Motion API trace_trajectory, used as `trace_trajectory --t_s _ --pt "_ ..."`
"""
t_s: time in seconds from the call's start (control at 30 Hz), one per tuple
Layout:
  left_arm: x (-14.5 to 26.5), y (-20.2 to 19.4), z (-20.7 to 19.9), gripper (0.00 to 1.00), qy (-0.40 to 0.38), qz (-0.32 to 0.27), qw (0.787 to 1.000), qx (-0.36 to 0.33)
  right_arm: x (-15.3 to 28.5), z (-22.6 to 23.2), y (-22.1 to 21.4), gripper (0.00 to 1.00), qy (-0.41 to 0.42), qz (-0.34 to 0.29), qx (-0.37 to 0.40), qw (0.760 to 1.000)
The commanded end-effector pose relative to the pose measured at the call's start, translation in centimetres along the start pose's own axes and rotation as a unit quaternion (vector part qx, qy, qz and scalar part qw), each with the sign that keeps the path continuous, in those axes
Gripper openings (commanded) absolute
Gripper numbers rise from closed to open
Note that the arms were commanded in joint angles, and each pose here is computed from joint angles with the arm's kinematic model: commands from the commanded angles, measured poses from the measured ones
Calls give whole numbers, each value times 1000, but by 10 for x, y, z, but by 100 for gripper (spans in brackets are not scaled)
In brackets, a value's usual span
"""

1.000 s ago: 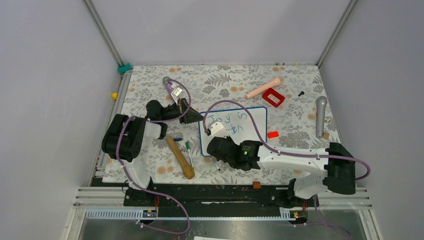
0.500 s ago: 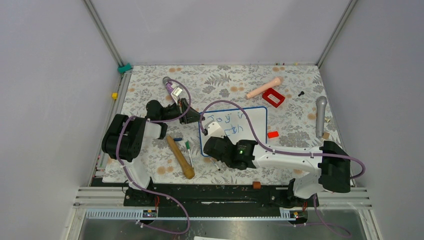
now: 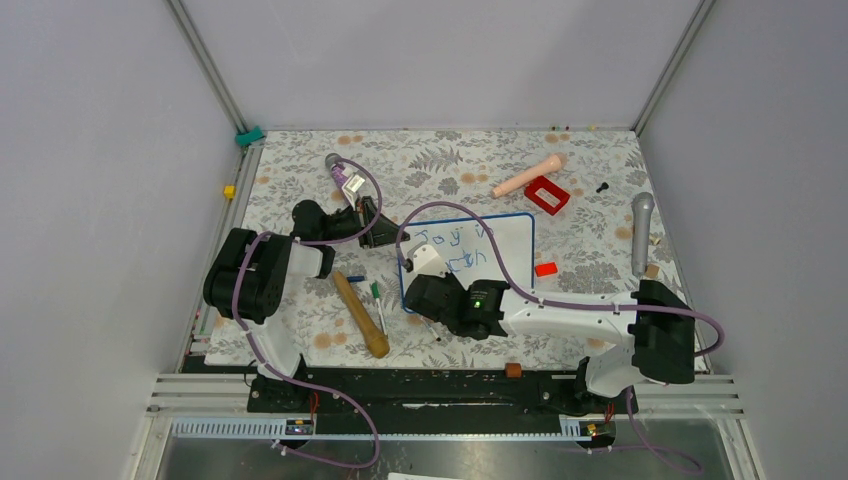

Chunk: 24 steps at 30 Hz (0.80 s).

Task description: Write a sentence on the whiteboard

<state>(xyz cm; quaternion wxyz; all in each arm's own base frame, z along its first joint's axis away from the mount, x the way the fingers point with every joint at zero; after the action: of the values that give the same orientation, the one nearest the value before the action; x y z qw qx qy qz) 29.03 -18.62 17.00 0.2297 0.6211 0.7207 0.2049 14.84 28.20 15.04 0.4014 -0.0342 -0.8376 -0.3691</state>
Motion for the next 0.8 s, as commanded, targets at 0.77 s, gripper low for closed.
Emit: trace_trajectory --t_s 0.77 --pt "-3 10 -11 0 -20 1 999 -49 0 6 -14 0 7 13 -21 1000"
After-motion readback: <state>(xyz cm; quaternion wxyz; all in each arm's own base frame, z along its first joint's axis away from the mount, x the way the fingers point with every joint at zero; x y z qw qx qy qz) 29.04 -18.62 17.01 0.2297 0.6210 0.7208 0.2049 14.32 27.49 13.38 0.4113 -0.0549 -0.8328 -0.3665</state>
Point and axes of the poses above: each gripper's point midway between its finger pads, its own x axis back along the fingers, its own z axis along the line the jaws close on, y = z × x, the point moved 5 cm from there along x, back along the fingers, and after that the axes turned 14 degrees about x, right-handed, at the moved point
